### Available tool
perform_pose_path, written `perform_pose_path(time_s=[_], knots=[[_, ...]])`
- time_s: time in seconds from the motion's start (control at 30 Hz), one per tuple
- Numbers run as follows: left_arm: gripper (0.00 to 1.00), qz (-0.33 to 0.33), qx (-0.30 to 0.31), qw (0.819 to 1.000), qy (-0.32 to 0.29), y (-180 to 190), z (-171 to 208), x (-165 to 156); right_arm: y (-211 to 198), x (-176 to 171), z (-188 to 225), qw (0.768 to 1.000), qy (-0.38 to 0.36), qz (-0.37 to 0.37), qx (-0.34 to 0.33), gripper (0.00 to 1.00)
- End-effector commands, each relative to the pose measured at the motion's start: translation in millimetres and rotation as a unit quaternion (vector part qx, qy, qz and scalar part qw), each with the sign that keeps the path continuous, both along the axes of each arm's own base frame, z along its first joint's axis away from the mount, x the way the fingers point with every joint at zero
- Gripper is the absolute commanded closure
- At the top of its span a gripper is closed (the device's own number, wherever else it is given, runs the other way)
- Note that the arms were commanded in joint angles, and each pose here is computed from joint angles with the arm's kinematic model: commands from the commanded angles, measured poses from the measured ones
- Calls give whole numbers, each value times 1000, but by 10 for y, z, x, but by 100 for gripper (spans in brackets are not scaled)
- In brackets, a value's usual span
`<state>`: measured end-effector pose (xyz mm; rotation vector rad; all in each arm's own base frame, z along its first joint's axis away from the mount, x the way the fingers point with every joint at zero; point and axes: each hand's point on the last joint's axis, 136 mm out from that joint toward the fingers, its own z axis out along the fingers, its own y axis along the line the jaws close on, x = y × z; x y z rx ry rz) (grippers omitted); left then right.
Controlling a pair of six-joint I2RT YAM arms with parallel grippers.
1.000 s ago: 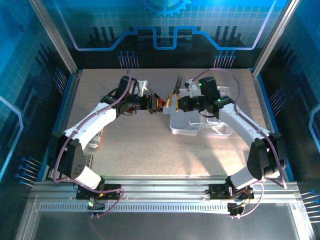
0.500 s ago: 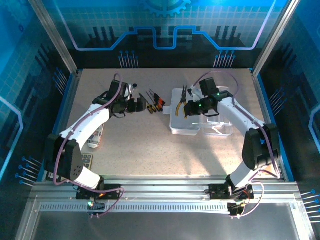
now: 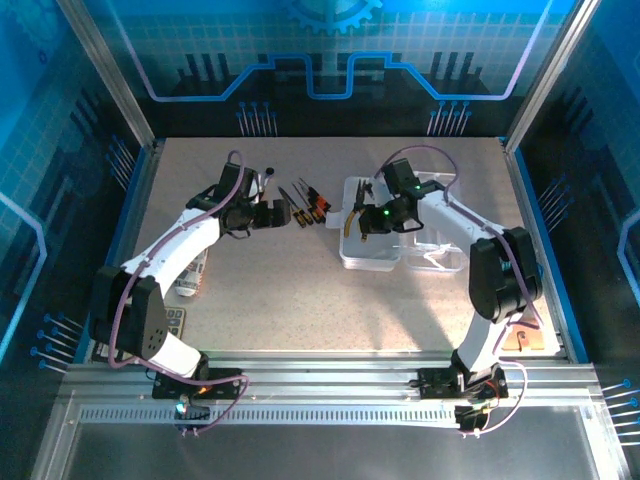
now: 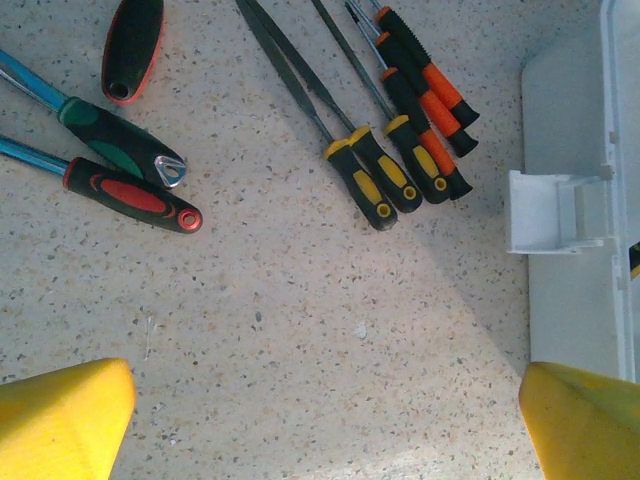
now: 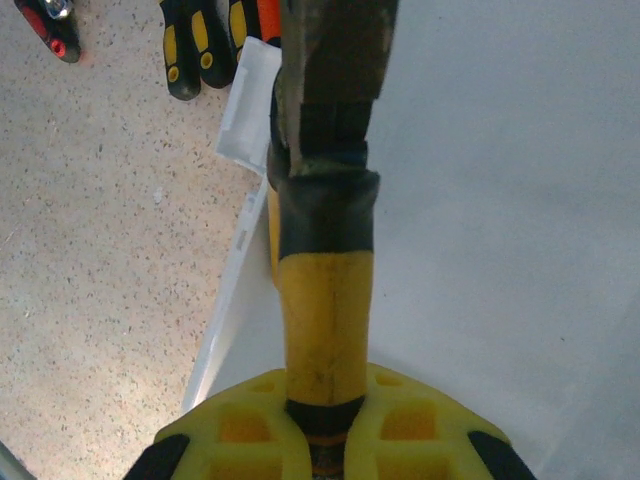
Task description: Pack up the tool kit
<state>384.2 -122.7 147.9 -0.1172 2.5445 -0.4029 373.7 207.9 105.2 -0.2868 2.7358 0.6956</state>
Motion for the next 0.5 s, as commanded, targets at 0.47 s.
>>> perform_pose_path(time_s=[0.47], knots=[[1, 10, 4, 1000, 17, 80, -139, -24, 180, 138, -101, 1000, -2, 3, -22, 63]])
